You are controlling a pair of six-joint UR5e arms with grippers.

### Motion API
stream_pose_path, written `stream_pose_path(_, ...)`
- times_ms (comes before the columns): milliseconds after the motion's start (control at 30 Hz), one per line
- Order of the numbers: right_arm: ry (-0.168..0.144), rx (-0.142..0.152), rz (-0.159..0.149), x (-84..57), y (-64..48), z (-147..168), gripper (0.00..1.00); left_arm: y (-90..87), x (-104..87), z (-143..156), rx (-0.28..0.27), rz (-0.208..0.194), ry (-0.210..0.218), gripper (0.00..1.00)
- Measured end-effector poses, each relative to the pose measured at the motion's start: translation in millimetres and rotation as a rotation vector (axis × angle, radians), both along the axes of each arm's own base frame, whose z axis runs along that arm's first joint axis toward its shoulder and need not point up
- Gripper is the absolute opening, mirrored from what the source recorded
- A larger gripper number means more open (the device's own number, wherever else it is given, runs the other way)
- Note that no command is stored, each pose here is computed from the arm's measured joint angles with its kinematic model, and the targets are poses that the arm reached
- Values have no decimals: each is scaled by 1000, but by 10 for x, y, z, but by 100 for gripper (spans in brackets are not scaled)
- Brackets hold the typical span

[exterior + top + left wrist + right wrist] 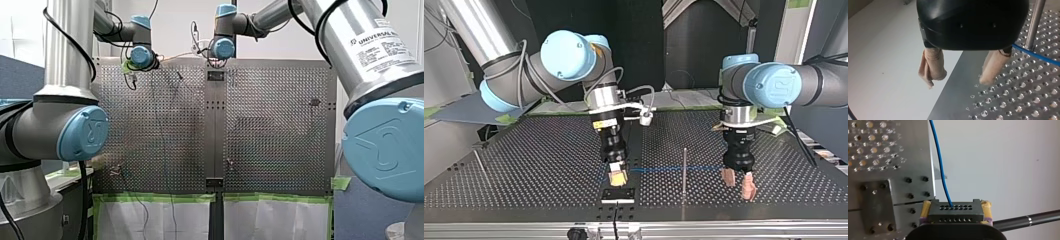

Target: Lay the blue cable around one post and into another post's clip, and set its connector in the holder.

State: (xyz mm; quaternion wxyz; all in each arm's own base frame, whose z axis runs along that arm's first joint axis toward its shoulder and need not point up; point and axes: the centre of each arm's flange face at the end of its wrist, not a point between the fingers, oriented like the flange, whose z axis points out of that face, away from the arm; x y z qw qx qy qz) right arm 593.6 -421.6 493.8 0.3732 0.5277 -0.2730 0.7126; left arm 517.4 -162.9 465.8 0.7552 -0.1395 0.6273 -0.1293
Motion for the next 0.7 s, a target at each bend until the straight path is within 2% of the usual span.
stream_pose_path(200, 11, 12, -24, -10, -156, -141, 0, 17, 29, -31, 16, -1, 5, 100)
stream_pose_path(333, 15, 21, -47, -46, -277, -232, 0, 3, 95, -146, 36, -10, 28, 100)
stream_pose_path(567, 7, 33, -97, -195, -497, -285, 0, -58, 251, -472, 75, -36, 87, 100)
stream_pose_path(700, -5, 48, -124, -297, -618, -309, 0, -78, 275, -538, 81, -39, 99, 100)
